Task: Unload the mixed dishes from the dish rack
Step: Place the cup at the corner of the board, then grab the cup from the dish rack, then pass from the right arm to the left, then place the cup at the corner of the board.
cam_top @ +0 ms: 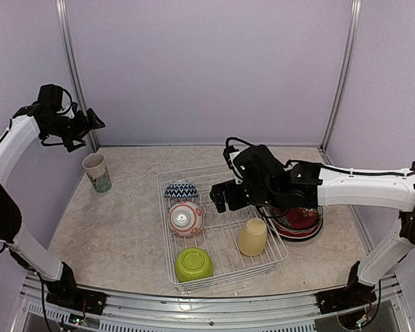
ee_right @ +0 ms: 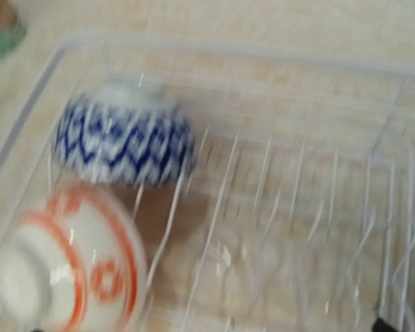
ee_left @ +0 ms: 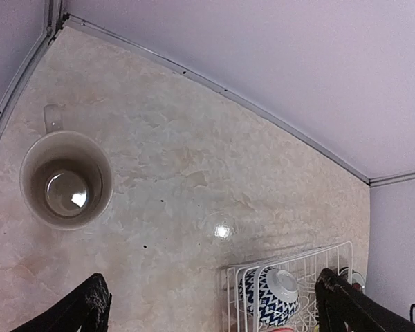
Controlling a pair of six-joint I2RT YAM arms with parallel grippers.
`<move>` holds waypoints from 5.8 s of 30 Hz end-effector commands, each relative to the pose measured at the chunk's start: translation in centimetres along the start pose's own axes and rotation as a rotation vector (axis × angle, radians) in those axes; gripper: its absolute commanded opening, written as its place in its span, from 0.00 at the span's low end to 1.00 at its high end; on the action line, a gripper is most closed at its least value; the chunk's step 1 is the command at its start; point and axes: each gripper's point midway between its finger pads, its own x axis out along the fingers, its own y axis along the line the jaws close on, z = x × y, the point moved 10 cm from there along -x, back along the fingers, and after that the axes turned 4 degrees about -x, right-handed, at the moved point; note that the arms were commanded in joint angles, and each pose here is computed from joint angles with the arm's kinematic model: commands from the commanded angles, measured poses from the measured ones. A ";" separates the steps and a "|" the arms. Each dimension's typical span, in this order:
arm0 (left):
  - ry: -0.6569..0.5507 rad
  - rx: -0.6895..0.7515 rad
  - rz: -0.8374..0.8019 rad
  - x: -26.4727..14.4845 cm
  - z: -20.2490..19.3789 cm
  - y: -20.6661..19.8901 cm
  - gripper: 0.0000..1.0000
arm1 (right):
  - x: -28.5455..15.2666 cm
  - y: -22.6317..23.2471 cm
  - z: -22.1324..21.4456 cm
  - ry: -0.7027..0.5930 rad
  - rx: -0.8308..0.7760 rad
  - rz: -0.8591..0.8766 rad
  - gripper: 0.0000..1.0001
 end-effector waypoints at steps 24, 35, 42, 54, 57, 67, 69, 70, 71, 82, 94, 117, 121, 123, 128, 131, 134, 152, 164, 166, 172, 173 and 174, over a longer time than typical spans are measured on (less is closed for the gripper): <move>0.133 0.066 -0.238 0.5 -3.1 -4.3 0.99 | -0.6 -1.1 -9.0 0.532 -0.033 -0.271 1.00; 0.167 0.086 -0.244 1.4 -3.8 -4.8 0.99 | 0.4 -1.1 -11.8 0.576 -0.006 -0.288 0.90; 0.182 0.087 -0.253 1.6 -4.0 -5.0 0.99 | 0.9 -0.8 -11.7 0.508 0.013 -0.289 0.92; 0.202 0.098 -0.250 2.2 -4.4 -5.3 0.99 | 1.0 -0.8 -11.8 0.474 0.032 -0.299 0.78; 0.219 0.093 -0.259 2.3 -4.4 -5.4 0.99 | 0.4 -0.6 -11.6 0.444 0.041 -0.276 0.68; 0.230 0.107 -0.261 2.6 -4.9 -5.8 0.99 | -2.2 -0.9 -9.0 0.261 0.163 -0.164 0.34; 0.245 0.108 -0.277 2.6 -5.0 -6.1 0.99 | -2.8 -1.0 -8.3 0.202 0.187 -0.135 0.30; 0.249 0.112 -0.285 2.7 -5.2 -6.2 0.99 | -3.0 -1.1 -8.1 0.176 0.199 -0.124 0.29; 0.248 0.119 -0.297 2.6 -5.3 -6.3 0.99 | -3.3 -1.2 -7.7 0.145 0.219 -0.112 0.27; 0.478 0.089 -0.697 3.8 -8.5 -9.8 0.99 | -6.1 -4.0 -3.9 -0.290 0.493 0.248 0.24; 0.859 0.051 -1.048 6.3 -16.8 -14.4 0.97 | -5.3 -4.5 1.0 -0.489 0.578 0.544 0.28; 0.968 0.137 -1.232 4.7 -19.0 -16.5 0.55 | 1.0 0.3 6.0 -0.574 0.560 0.826 0.26; 1.005 0.119 -1.244 5.1 -19.2 -16.7 0.47 | 0.7 0.0 5.7 -0.631 0.577 0.821 0.26; 1.013 0.114 -1.250 5.4 -19.5 -16.8 0.43 | 0.7 -0.1 5.7 -0.650 0.581 0.822 0.26; 1.023 0.100 -1.248 6.0 -19.9 -16.8 0.26 | 1.1 0.2 5.8 -0.644 0.582 0.839 0.26; 1.026 0.106 -1.246 6.0 -19.8 -16.9 0.11 | 1.4 0.4 5.6 -0.638 0.587 0.848 0.27; 1.026 0.098 -1.229 6.2 -19.6 -16.7 0.00 | 1.5 0.5 5.6 -0.631 0.584 0.855 0.30; 0.863 0.185 -1.176 4.2 -17.2 -15.8 0.00 | -0.4 -1.8 3.2 -0.590 0.560 0.714 1.00; 0.117 0.357 -0.334 1.1 -13.3 -12.2 0.00 | -2.2 -3.9 0.8 -0.522 0.568 0.526 1.00; 0.004 0.333 -0.202 0.5 -12.4 -11.2 0.00 | -2.4 -4.1 0.7 -0.519 0.563 0.511 1.00; -0.147 0.169 0.026 -1.9 -11.3 -9.8 0.00 | -3.1 -4.5 0.7 -0.516 0.540 0.460 1.00; -0.182 0.152 0.068 -2.6 -11.1 -9.6 0.00 | -3.2 -4.6 0.7 -0.518 0.538 0.455 1.00; -0.201 0.125 0.109 -3.2 -11.1 -9.3 0.00 | -3.3 -4.6 0.7 -0.517 0.532 0.452 1.00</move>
